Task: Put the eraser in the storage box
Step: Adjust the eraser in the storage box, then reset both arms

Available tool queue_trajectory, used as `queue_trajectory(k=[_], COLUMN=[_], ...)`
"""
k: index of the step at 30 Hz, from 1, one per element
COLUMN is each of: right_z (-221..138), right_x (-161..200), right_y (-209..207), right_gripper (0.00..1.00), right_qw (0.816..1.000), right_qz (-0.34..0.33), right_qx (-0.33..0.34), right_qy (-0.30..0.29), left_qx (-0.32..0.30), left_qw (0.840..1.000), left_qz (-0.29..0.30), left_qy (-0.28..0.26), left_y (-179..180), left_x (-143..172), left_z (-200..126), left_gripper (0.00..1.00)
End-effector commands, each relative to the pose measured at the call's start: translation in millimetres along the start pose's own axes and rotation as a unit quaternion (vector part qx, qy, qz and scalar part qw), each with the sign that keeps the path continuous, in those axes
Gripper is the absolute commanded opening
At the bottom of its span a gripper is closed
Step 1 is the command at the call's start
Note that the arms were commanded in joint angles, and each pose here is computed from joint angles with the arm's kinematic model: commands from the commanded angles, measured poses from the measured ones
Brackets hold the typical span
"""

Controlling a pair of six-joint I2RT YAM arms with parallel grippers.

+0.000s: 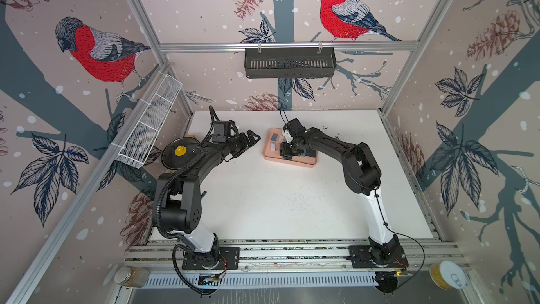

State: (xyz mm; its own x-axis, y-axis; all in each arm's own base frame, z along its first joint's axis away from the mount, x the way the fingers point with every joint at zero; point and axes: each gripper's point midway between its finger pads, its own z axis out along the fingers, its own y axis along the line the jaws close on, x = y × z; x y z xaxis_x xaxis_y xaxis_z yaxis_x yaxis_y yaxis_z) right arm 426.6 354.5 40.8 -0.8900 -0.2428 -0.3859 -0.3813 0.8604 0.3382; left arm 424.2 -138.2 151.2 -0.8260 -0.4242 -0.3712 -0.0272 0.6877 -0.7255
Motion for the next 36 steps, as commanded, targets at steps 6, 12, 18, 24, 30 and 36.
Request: queue_trajectory(k=[6, 12, 18, 24, 30, 36], right_z=[-3, -39, -109, -170, -228, -245], right_x=[1, -28, -55, -37, 29, 77], right_y=[9, 13, -23, -134, -266, -315], right_gripper=[0.49, 0.6, 0.91, 1.0, 1.0, 1.0], right_qw=[1.0, 0.999, 0.992, 0.967, 0.895, 0.849], right_qz=[-0.011, -0.009, 0.021, 0.128, 0.251, 0.254], right_qx=[-0.017, -0.02, 0.001, 0.095, 0.243, 0.346], right_qy=[0.007, -0.04, -0.124, -0.201, -0.278, -0.307], left_qx=[0.012, 0.004, -0.089, -0.284, -0.43, -0.505], left_qw=[1.0, 0.999, 0.987, 0.932, 0.831, 0.78], left_qz=[0.012, 0.027, 0.071, 0.041, 0.071, 0.11], left_qy=[-0.01, -0.022, -0.114, -0.221, -0.347, -0.352], left_y=[-5, -6, 10, 77, 131, 167], left_x=[-8, -12, -38, -60, -61, -55], left_z=[0, -7, -44, -89, -144, -146], left_gripper=[0.97, 0.97, 0.97, 0.98, 0.97, 0.98])
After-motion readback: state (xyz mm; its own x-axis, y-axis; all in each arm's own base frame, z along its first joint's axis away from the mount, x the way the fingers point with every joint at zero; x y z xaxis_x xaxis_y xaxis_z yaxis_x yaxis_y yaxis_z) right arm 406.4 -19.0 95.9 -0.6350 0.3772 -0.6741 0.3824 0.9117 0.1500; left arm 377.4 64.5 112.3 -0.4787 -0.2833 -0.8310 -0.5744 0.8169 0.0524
